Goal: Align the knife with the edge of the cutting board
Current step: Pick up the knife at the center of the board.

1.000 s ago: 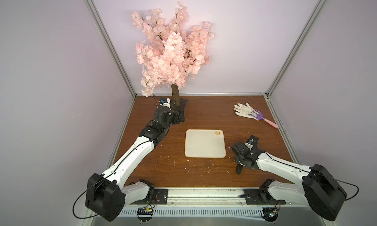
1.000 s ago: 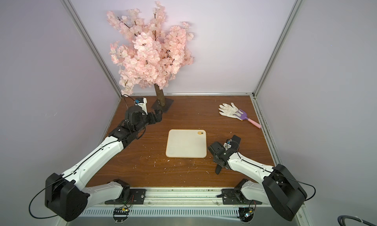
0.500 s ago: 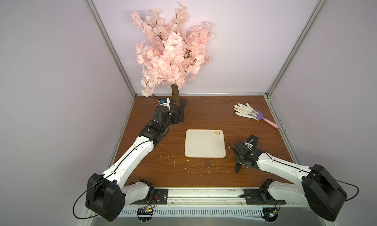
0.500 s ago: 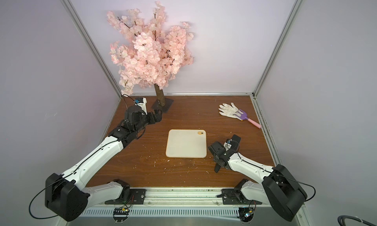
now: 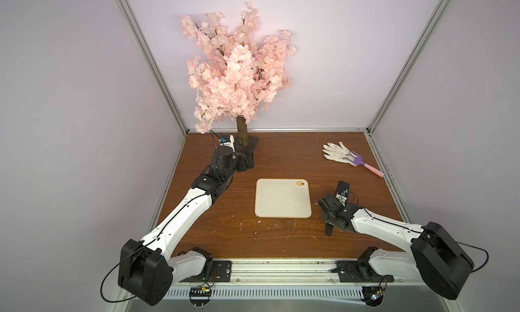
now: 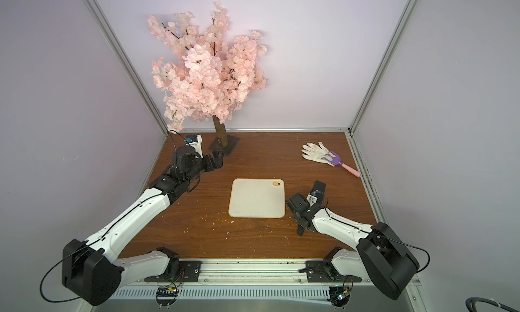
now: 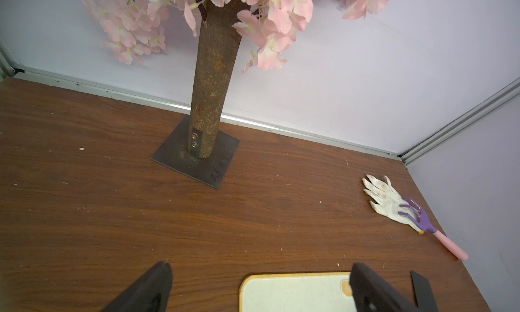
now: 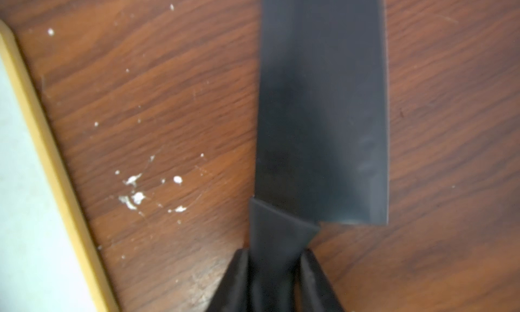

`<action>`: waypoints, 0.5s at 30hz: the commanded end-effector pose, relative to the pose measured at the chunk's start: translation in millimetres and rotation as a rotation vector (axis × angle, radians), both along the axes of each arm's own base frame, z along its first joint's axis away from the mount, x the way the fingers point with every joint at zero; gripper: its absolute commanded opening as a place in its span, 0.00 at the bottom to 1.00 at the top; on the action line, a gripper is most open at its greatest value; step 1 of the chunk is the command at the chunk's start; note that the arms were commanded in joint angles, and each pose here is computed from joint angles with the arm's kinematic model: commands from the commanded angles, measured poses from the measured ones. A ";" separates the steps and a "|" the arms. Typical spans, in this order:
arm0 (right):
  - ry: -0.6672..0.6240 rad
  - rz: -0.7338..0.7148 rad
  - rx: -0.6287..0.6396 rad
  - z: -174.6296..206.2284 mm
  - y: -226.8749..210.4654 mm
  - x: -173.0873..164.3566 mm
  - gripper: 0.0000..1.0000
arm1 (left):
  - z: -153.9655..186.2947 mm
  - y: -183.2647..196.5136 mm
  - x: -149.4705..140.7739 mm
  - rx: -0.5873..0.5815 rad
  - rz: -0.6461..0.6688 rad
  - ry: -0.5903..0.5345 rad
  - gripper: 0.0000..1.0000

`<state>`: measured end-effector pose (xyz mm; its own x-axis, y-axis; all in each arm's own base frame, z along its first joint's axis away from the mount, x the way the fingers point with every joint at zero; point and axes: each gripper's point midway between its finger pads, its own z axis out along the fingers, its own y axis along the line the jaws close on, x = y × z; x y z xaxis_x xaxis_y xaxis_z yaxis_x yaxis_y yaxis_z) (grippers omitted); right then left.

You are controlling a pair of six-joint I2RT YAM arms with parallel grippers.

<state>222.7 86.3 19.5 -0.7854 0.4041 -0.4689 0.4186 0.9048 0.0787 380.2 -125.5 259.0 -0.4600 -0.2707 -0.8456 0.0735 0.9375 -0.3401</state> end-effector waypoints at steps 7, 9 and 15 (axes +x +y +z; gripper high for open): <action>0.083 0.036 -0.023 -8.6 -6.1 -19.4 0.04 | 0.1 6.0 1.9 -0.001 0.017 0.008 1.00; 0.066 0.038 -0.031 -3.6 -8.1 -18.1 0.00 | -1.8 5.4 2.3 -0.001 0.014 0.013 1.00; 0.002 0.045 -0.047 14.0 -11.9 -11.4 0.00 | -2.1 3.7 2.1 -0.004 0.005 0.015 1.00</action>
<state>213.6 81.7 25.8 -0.8021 0.3809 -0.4601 0.3953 0.9159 0.0690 380.4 -125.0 259.0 -0.4603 -0.2715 -0.8452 0.0732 0.9372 -0.3409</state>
